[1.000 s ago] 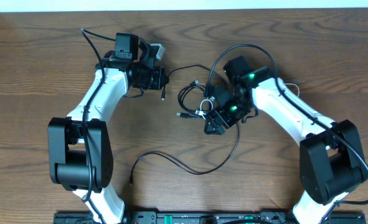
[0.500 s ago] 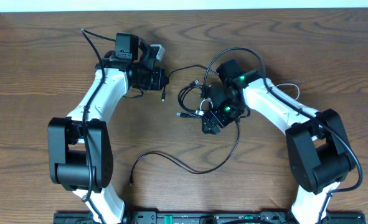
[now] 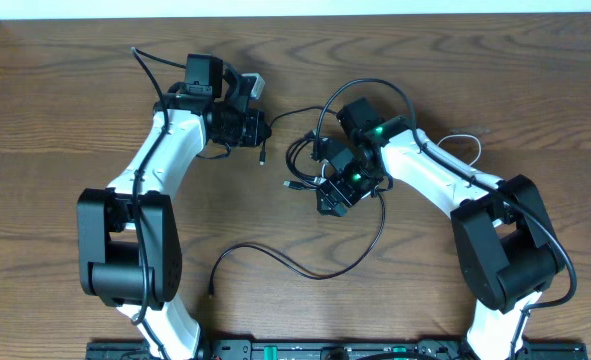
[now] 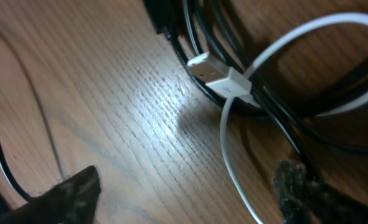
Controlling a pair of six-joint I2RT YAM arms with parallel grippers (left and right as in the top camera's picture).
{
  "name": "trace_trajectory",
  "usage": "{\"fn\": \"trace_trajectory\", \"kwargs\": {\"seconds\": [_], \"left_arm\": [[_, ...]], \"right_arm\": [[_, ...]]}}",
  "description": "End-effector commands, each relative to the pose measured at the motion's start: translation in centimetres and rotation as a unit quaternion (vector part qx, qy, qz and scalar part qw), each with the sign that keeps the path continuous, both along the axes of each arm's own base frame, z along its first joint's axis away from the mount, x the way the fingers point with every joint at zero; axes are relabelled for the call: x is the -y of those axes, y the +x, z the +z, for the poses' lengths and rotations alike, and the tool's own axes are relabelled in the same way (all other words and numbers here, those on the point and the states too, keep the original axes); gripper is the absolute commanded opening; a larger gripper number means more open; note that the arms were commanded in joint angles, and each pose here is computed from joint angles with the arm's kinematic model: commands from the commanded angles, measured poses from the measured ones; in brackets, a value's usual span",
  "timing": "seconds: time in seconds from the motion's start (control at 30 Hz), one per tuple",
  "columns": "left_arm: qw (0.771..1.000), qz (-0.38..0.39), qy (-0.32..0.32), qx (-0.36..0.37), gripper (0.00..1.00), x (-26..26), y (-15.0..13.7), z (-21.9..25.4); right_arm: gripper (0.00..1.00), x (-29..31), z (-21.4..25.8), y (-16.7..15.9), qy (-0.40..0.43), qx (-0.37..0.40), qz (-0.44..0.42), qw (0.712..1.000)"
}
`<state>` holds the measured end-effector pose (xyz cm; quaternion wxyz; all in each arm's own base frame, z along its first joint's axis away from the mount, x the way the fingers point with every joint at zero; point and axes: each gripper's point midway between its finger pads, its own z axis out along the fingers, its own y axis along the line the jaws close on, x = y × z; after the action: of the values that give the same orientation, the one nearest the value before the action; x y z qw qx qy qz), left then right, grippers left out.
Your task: Untangle cables
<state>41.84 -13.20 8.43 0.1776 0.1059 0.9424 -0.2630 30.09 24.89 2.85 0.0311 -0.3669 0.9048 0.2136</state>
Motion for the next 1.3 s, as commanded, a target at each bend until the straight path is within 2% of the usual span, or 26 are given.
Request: {"fn": "trace_trajectory", "kwargs": {"seconds": [0.0, 0.13, 0.27, 0.53, 0.7, 0.97, 1.27], "left_arm": [[1.000, -0.004, -0.009, 0.009, 0.08, 0.4, 0.1, 1.2], [1.000, -0.004, -0.009, 0.007, 0.08, 0.4, 0.0, 1.2], [1.000, -0.004, -0.009, 0.004, 0.08, 0.4, -0.1, 1.1], [1.000, -0.004, -0.008, -0.001, 0.08, 0.4, -0.3, 1.0], [1.000, -0.004, -0.008, -0.002, 0.08, 0.4, -0.3, 1.0], [1.000, -0.004, -0.008, -0.005, 0.08, 0.4, -0.5, 1.0], [1.000, -0.004, -0.008, -0.007, 0.08, 0.4, -0.5, 0.9]], "right_arm": [[0.80, -0.1, -0.4, -0.4, 0.000, -0.006, 0.006, 1.000], [0.80, -0.3, -0.4, -0.6, 0.000, -0.004, 0.014, 1.000], [0.89, -0.3, -0.5, -0.6, -0.002, -0.003, 0.016, 1.000], [0.96, 0.7, -1.0, -0.1, -0.030, 0.031, 0.055, 0.998], [0.96, 0.8, -1.1, 0.0, -0.031, 0.038, 0.069, 0.996], [0.89, 0.8, -1.1, 0.0, -0.029, 0.041, 0.075, 0.996], [0.88, 0.0, -2.4, -0.9, -0.014, 0.011, 0.076, 0.997]]}}
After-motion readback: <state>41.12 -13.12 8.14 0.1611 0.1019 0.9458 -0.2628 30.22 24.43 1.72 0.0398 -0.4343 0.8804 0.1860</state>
